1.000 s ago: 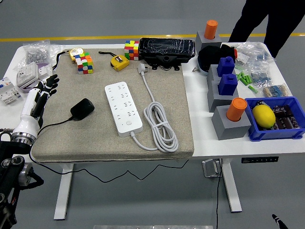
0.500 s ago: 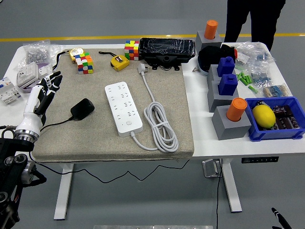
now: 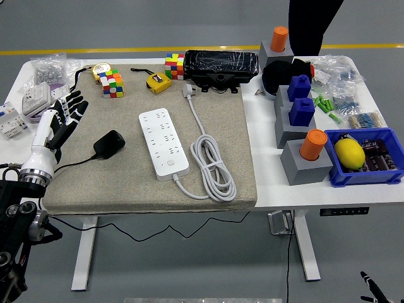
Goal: Pick up the plug,place it near the board,insert it into the board,press the button
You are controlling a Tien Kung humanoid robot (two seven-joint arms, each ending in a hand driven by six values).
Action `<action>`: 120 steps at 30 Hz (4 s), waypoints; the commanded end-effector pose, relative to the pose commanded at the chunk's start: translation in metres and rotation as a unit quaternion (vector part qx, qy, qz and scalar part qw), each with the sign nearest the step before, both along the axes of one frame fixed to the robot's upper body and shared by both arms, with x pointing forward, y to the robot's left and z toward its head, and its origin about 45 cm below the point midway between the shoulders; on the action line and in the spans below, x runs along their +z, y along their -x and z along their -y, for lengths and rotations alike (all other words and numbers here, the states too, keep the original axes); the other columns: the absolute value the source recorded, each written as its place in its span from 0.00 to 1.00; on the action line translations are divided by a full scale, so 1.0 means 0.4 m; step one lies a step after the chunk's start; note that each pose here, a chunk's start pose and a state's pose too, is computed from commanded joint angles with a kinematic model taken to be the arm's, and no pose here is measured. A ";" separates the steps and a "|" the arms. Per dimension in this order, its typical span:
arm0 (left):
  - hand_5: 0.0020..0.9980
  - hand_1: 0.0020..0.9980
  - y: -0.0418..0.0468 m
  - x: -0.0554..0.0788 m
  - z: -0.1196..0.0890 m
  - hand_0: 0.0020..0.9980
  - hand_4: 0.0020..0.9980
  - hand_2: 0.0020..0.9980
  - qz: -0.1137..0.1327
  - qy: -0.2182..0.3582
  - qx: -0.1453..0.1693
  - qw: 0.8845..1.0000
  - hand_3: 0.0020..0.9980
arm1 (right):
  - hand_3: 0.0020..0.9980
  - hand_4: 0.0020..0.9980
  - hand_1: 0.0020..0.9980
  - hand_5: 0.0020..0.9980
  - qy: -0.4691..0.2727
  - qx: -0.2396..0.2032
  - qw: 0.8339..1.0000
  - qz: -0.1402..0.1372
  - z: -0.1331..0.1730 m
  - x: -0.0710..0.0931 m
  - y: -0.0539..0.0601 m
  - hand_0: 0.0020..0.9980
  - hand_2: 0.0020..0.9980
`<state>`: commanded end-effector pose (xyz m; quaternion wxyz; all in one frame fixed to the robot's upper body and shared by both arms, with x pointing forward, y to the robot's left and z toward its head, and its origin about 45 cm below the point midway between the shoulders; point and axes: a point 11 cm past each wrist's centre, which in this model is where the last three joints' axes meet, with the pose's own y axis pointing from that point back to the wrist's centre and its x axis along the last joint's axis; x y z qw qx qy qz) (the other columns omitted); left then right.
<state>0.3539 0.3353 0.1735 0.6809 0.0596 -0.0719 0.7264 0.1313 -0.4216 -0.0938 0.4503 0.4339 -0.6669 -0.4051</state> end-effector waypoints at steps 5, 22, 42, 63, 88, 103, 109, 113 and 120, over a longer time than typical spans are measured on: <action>0.74 0.88 0.000 0.001 0.002 0.83 1.00 0.86 0.002 0.002 0.001 1.000 0.85 | 0.78 1.00 0.74 0.99 -0.001 0.000 1.000 -0.001 -0.003 -0.001 0.000 0.79 0.73; 0.75 0.90 -0.003 -0.010 0.012 0.87 1.00 0.88 -0.008 0.003 -0.010 1.000 0.86 | 0.78 1.00 0.74 0.99 0.000 -0.002 1.000 -0.001 0.000 -0.001 0.002 0.79 0.73; 1.00 1.00 -0.002 -0.021 0.022 1.00 1.00 1.00 -0.008 0.031 -0.016 0.999 1.00 | 0.78 1.00 0.74 0.99 0.000 -0.004 1.000 -0.002 0.002 0.000 0.002 0.79 0.73; 1.00 0.96 0.001 -0.027 0.023 0.93 1.00 0.92 -0.013 0.036 -0.014 0.999 0.91 | 0.78 1.00 0.74 0.99 0.000 -0.005 1.000 -0.003 0.003 0.000 0.006 0.79 0.73; 1.00 0.95 0.005 -0.026 0.034 0.92 1.00 0.91 -0.010 0.031 -0.023 0.999 0.90 | 0.78 1.00 0.74 0.99 0.000 -0.003 1.000 -0.001 0.005 0.002 0.000 0.79 0.73; 1.00 0.95 0.006 -0.025 0.038 0.92 1.00 0.91 -0.011 0.024 -0.023 0.999 0.91 | 0.78 1.00 0.74 0.99 -0.002 -0.001 1.000 -0.002 -0.002 -0.001 0.000 0.79 0.73; 1.00 0.95 0.004 -0.023 0.039 0.92 1.00 0.91 -0.009 0.024 -0.022 0.999 0.91 | 0.78 1.00 0.74 0.99 -0.001 -0.001 1.000 -0.001 0.000 0.000 -0.001 0.79 0.73; 1.00 0.95 0.005 -0.024 0.038 0.92 1.00 0.91 -0.009 0.026 -0.021 0.999 0.91 | 0.78 1.00 0.74 0.99 0.000 -0.001 1.000 -0.001 0.002 0.001 -0.003 0.79 0.73; 1.00 0.95 0.006 -0.022 0.034 0.92 1.00 0.91 -0.007 0.024 -0.019 0.999 0.91 | 0.78 1.00 0.74 0.99 0.000 0.000 1.000 -0.001 0.002 0.001 0.000 0.79 0.73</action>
